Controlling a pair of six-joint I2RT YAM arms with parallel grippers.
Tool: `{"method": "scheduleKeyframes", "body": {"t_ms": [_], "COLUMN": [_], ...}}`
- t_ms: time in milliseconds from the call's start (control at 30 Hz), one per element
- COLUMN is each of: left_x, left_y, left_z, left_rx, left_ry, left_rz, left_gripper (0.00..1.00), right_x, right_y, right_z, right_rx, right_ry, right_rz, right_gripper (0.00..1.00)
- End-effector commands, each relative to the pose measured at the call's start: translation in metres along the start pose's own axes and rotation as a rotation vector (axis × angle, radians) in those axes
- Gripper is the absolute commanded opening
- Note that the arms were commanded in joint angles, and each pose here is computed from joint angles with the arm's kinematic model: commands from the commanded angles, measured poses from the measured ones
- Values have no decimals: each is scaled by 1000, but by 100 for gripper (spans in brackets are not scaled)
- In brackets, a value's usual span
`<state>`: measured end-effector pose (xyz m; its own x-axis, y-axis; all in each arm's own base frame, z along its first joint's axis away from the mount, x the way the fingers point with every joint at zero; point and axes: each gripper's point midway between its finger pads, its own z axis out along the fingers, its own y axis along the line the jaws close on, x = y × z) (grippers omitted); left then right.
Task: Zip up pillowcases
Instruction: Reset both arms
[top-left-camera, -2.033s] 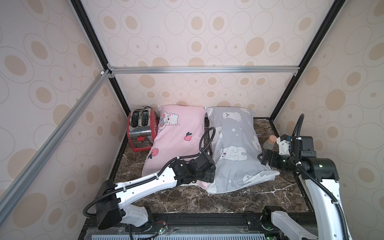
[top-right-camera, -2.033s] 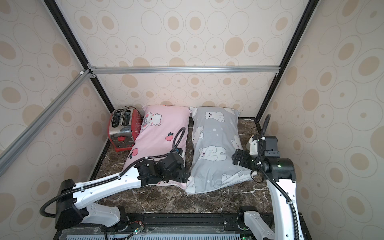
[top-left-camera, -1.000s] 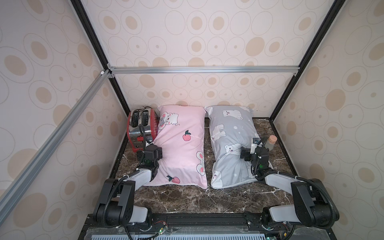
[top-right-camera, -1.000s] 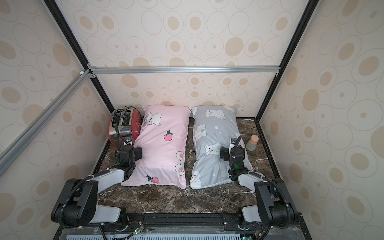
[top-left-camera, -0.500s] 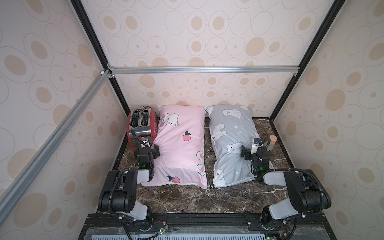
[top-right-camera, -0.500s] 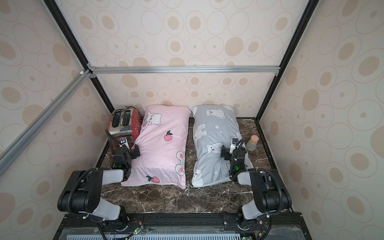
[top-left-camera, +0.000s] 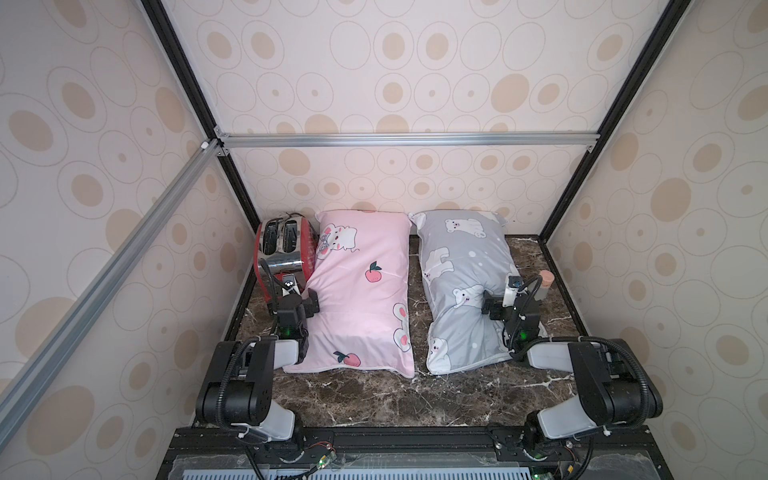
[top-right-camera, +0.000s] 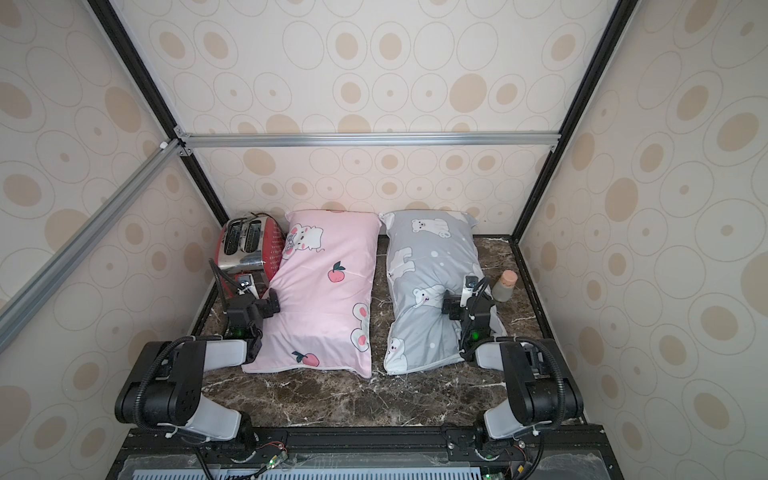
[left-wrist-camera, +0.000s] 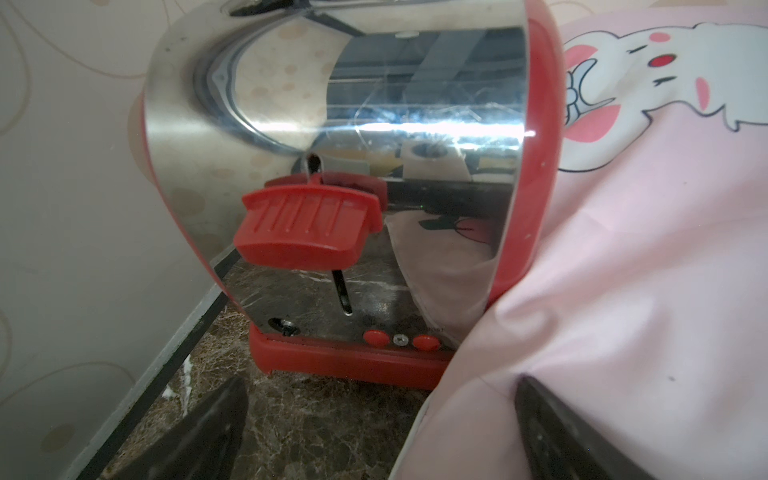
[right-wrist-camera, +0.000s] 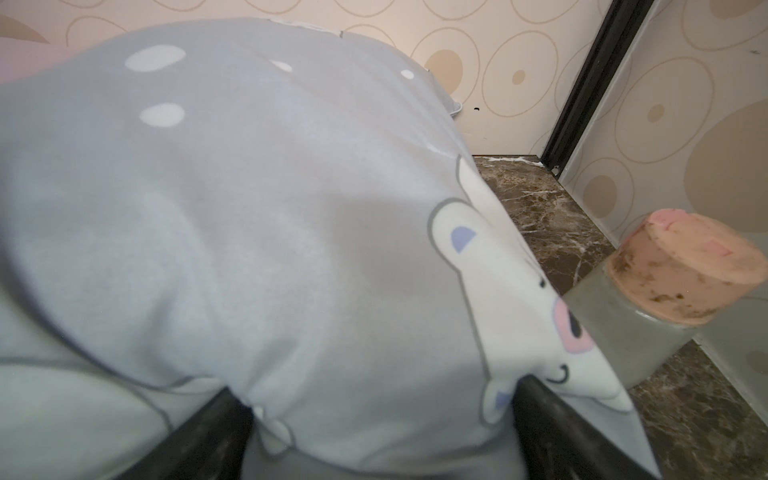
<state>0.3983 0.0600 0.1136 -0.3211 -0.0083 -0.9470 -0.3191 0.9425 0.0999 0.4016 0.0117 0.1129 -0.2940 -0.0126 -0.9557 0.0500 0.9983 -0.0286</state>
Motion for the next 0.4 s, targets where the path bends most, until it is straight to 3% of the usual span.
{"method": "scheduleKeyframes", "body": {"t_ms": [0,367], "left_x": [13,13], "left_y": [2,1], "left_z": [0,1], "left_rx": [-2,0], "left_ry": [35,35], "left_rz": [26,26], "left_gripper": [99,99], "right_x": [27,26], "right_y": [-14,-14], "right_z": [4,4], "right_rx": [60,59], "right_ry": [107,105], "right_rz": [-25,-25], "right_gripper": [100,97]}}
